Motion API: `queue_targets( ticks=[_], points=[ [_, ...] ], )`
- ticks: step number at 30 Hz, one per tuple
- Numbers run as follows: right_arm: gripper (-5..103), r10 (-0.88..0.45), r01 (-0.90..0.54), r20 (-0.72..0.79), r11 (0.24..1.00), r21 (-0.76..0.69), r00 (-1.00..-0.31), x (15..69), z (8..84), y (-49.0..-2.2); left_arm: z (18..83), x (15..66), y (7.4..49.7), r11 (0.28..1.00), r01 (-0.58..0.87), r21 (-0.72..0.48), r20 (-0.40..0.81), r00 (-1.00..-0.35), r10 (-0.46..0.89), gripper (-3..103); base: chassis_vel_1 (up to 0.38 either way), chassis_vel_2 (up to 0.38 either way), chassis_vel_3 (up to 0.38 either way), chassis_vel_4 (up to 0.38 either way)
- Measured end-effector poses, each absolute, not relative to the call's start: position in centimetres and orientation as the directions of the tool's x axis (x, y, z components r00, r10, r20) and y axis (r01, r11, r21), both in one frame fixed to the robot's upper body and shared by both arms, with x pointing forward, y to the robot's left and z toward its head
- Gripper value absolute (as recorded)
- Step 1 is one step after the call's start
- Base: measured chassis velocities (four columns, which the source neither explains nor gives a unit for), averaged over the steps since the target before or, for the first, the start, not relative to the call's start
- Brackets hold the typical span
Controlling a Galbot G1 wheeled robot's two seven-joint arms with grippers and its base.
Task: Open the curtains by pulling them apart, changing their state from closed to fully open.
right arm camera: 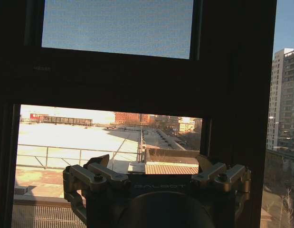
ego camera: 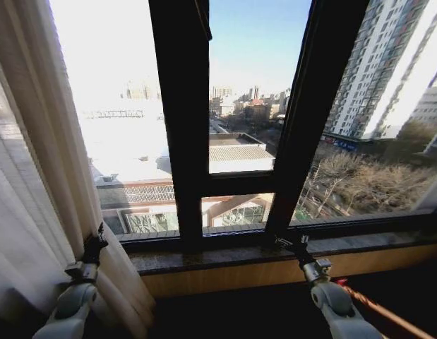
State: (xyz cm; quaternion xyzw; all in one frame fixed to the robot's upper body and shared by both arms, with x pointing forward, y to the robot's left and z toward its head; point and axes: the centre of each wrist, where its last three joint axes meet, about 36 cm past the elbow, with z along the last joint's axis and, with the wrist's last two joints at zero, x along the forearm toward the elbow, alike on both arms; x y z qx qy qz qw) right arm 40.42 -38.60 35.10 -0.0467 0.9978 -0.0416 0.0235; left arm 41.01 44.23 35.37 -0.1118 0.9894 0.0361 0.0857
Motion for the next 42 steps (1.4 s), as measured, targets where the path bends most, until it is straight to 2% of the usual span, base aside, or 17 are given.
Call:
queue_targets(
  ticks=[9,26,42],
  points=[
    [100,-0.095,-0.092,-0.043,0.992,-0.085,-0.994,40.4,35.1,-38.6,35.3,41.1,44.0,0.971,-0.234,0.046,-0.179,-0.958,-0.223,0,0.273,0.241,-0.263,-0.264],
    [100,-0.095,-0.091,-0.043,0.992,-0.085,-0.995,40.4,35.1,-38.6,34.9,41.9,44.6,0.966,-0.253,0.046,-0.176,-0.954,-0.241,0,0.041,0.019,-0.039,-0.033],
    [100,-0.095,-0.091,-0.043,0.992,-0.085,-0.995,40.4,35.1,-38.6,34.8,42.3,45.0,0.964,-0.261,0.046,-0.183,-0.951,-0.249,0,0.254,0.210,-0.260,-0.208]
  ],
)
